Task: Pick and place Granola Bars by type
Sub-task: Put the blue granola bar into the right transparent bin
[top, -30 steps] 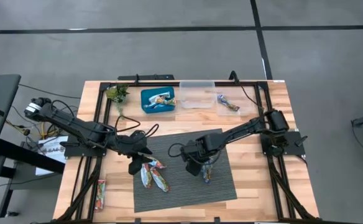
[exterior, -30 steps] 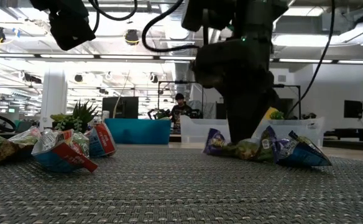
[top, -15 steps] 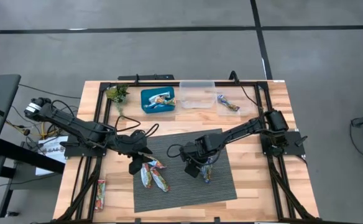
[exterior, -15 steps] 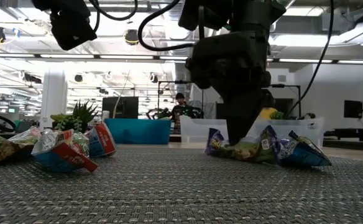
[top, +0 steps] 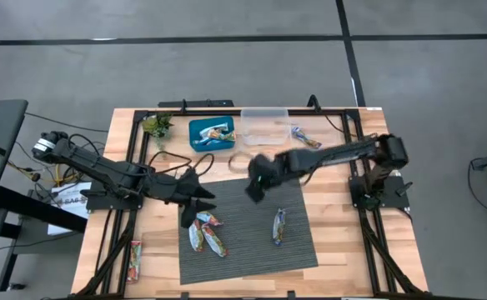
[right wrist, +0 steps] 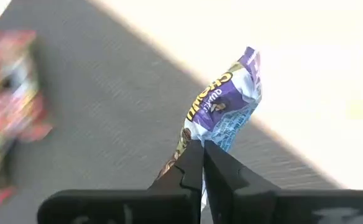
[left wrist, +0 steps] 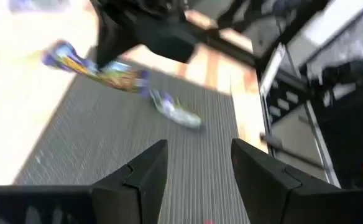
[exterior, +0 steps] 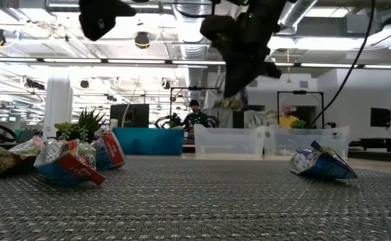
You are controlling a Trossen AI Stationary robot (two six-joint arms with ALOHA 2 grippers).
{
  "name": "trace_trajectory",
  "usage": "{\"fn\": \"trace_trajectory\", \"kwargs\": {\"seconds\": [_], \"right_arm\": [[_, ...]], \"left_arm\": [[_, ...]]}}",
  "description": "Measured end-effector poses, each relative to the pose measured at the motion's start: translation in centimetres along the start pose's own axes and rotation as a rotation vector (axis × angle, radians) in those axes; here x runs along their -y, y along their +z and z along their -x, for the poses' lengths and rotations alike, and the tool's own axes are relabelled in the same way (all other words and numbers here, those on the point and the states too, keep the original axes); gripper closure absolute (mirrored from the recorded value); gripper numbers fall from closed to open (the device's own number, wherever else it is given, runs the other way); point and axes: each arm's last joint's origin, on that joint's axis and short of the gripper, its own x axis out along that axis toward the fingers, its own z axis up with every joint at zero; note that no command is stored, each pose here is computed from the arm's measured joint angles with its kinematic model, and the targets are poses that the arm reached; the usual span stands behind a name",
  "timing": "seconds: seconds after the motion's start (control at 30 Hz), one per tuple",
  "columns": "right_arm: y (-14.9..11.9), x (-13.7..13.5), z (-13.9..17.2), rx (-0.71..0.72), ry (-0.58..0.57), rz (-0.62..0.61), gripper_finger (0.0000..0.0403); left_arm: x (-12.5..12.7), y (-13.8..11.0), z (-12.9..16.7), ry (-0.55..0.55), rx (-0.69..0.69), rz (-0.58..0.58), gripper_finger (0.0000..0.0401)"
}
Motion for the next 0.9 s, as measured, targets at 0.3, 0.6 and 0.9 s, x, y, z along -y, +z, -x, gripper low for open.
{"fn": "trace_trajectory", "kwargs": {"seconds": [0.3,0.6,0.9], "right_arm": [[2.4,10.7,5.8,0.035,-0.301,-0.128,0.0403],[0.1,19.1,6.4,-0.065,-0.415,-0.231,0.0403],[0.3,22.2,5.1,-0.08,-0.414,-0.263,0.0394]], "left_arm": [[-2.6,2.2,-0.4,0.114,0.116,0.063,0.0232],[-5.6,3.5,-0.4,0.214,0.14,0.087,0.0232],[-8.4,4.6,-0.1,0.301,0.164,0.148,0.0232]]}}
